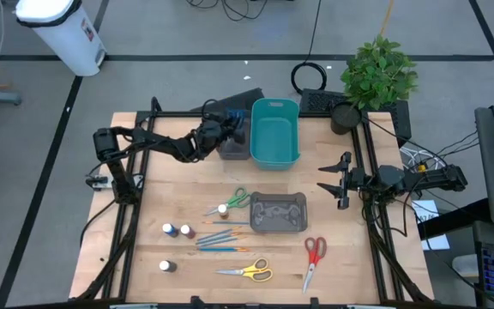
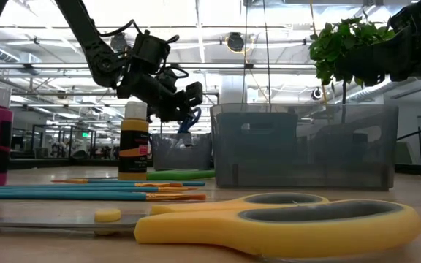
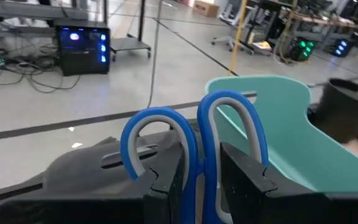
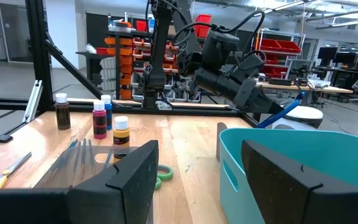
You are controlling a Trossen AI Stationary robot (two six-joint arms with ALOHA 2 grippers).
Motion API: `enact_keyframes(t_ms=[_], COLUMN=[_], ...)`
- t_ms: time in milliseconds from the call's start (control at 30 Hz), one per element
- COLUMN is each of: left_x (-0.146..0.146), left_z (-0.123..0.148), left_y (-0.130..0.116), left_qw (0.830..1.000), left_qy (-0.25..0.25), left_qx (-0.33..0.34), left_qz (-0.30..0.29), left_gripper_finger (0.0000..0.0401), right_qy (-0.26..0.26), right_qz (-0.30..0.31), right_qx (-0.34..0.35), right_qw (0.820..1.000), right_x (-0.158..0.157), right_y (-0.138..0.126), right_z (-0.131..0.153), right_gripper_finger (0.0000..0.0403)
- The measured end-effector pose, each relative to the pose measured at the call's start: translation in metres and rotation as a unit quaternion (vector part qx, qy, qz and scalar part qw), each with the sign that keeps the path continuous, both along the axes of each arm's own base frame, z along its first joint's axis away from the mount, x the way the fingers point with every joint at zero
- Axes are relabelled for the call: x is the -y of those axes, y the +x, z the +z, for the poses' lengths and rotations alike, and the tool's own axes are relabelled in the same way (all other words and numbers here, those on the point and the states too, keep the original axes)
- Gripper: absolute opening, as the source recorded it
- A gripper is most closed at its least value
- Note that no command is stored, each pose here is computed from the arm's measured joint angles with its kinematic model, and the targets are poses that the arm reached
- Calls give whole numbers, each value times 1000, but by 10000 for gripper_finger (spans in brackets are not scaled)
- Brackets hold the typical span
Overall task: Pick & Place Paint Supplies
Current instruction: Put the blue scissors into the top black bin, then put the yellow paint bottle into the green bin
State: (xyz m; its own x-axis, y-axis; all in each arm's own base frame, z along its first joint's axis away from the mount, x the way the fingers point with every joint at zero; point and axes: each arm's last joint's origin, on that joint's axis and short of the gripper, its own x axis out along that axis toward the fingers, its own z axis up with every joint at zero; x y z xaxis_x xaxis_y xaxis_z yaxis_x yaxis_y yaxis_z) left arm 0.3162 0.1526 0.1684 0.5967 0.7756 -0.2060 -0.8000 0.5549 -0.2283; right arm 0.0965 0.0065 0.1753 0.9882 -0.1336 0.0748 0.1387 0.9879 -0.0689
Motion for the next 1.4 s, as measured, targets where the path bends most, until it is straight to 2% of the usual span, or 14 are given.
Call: enact_keyframes(t_ms=[233, 467, 833, 933, 1067, 1267, 1400], left_x=[0, 1, 1, 3, 13, 40, 63], left_z=[0, 0, 3, 15, 39, 83, 114], left_y=[0, 1, 1, -1, -6, -23, -40], left_qw=[1000, 1000, 1000, 999, 995, 985, 974], left_qy=[12, 8, 11, 23, 48, 79, 87], left_qx=[-15, -13, -5, 6, -1, -15, 10], left_qz=[-7, -27, -25, -39, -84, -153, -208], left_gripper_finger=[104, 146, 205, 216, 225, 225, 224], right_qy=[0, 0, 0, 0, 0, 0, 0], right_qz=[0, 0, 0, 0, 0, 0, 0], right_qx=[0, 0, 0, 0, 0, 0, 0], right_qw=[1000, 1000, 1000, 1000, 1000, 1000, 1000], right_x=[0, 0, 0, 0, 0, 0, 0], right_y=[0, 0, 0, 0, 0, 0, 0], right_z=[0, 0, 0, 0, 0, 0, 0], right_gripper_finger=[222, 222, 222, 222, 222, 222, 222])
